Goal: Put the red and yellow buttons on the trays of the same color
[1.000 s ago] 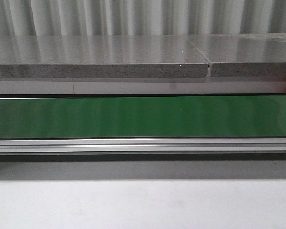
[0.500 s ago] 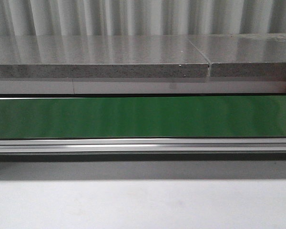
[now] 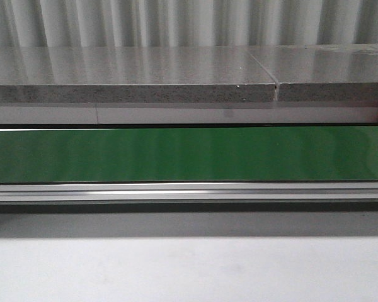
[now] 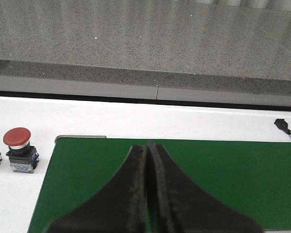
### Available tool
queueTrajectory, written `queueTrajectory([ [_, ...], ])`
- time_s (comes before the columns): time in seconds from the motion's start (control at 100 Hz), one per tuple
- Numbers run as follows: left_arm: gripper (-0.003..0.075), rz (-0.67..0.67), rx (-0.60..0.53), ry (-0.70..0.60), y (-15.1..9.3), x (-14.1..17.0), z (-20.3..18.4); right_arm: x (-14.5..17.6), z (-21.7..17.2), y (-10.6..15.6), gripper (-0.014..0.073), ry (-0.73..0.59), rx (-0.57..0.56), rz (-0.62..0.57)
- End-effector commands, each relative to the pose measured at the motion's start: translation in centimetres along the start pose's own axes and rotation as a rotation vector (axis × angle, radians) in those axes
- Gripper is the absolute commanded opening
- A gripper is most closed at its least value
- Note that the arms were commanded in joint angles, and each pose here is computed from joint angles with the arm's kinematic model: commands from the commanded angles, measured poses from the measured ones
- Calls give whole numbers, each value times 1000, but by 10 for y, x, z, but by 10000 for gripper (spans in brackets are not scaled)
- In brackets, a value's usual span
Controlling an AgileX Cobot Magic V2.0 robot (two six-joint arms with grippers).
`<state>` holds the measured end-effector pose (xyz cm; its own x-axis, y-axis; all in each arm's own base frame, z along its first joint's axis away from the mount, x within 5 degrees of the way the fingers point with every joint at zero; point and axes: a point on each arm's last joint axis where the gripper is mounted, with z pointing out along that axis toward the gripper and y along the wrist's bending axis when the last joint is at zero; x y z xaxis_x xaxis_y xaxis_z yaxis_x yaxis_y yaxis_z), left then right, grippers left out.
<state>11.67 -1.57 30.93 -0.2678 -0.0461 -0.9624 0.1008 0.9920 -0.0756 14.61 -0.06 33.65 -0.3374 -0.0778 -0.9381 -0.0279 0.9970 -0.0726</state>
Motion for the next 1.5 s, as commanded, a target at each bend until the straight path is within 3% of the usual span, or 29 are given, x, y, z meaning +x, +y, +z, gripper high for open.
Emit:
queueTrajectory([
  [0.0, 52, -6, 19, -66, -2, -12, -3, -18, -7, -1, -68, -112, 10, -2],
  [0.1, 224, -8, 9, -23, -1, -8, -3, -18, -7, -1, -68, -112, 10, -2],
  [0.22, 542, -8, 3, 2, -1, -6, -3, -18, -7, -1, -68, -112, 10, -2],
  [0.32, 673, -8, 1, 2, -1, -6, -3, -18, -7, -1, -68, -112, 10, -2],
  [0.46, 660, -33, 4, 3, -1, -6, -3, -18, -7, -1, -68, -112, 10, -2],
  [0.54, 657, -120, -14, -6, 1, -10, -2, -18, -7, -1, -68, -112, 10, -2],
  [0.73, 657, -255, -135, 50, 13, -40, 16, -18, -7, -1, -68, -112, 10, -2],
  [1.0, 657, -329, -340, 176, 58, -67, 84, -18, -7, -1, -68, -112, 10, -2],
  [1.32, 657, -404, -449, 354, 110, -49, 171, -18, -7, -1, -68, -112, 10, -2],
  [1.49, 657, -443, -460, 410, 125, -36, 208, -18, -7, -1, -68, -112, 10, -2],
])
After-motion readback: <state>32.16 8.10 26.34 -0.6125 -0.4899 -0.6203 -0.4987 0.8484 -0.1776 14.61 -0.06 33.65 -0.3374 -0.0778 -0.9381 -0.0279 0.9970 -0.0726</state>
